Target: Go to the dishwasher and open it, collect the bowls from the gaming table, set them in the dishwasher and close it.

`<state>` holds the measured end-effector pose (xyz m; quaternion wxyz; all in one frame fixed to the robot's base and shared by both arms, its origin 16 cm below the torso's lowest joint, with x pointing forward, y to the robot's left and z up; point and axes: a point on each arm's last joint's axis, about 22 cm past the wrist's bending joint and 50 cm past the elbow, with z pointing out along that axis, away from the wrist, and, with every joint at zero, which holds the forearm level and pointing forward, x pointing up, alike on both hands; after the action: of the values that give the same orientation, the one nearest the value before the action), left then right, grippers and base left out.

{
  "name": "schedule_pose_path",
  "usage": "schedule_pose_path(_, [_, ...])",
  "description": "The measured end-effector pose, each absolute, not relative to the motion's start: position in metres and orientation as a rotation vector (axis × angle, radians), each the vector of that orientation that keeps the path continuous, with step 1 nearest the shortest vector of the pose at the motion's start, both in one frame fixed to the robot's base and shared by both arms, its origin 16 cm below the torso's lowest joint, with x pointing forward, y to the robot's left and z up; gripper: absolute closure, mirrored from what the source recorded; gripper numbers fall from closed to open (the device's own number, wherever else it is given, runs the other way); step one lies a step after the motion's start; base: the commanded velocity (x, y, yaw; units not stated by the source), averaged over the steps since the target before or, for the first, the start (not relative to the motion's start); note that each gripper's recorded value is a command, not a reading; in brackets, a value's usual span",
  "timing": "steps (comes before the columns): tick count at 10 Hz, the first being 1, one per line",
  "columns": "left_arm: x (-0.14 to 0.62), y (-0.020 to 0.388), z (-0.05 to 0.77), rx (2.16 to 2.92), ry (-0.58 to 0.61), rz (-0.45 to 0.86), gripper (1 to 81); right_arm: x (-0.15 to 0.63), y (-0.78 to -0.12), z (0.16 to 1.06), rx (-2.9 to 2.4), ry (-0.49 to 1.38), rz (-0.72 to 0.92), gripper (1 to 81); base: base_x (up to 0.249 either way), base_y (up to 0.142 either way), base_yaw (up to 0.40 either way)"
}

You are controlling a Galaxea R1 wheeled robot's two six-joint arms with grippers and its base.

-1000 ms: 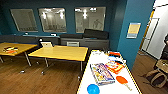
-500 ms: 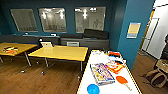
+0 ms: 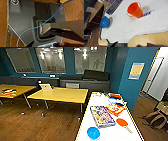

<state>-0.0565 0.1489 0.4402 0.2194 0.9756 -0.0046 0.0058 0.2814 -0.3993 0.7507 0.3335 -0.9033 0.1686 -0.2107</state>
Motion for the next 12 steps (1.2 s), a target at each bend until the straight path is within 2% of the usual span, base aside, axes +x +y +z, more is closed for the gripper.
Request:
schedule_pose_path(3, [-0.073,0.149,0.441,2.699,0.001,-0.044,1.0,0.300,-0.388,0.756,-2.375,0.435,-0.486,1.0,0.000,0.000,0.000])
schedule_pose_path(9, [-0.070,0.149,0.441,2.700,0.002,-0.034,1.0,0.377,-0.402,0.794,-2.439,0.455,-0.530,1.0,0.000,0.000,0.000])
schedule_pose_path(12, [-0.070,0.149,0.441,2.700,0.003,-0.034,1.0,0.404,-0.402,0.775,-2.502,0.516,-0.467,1.0,0.000,0.000,0.000])
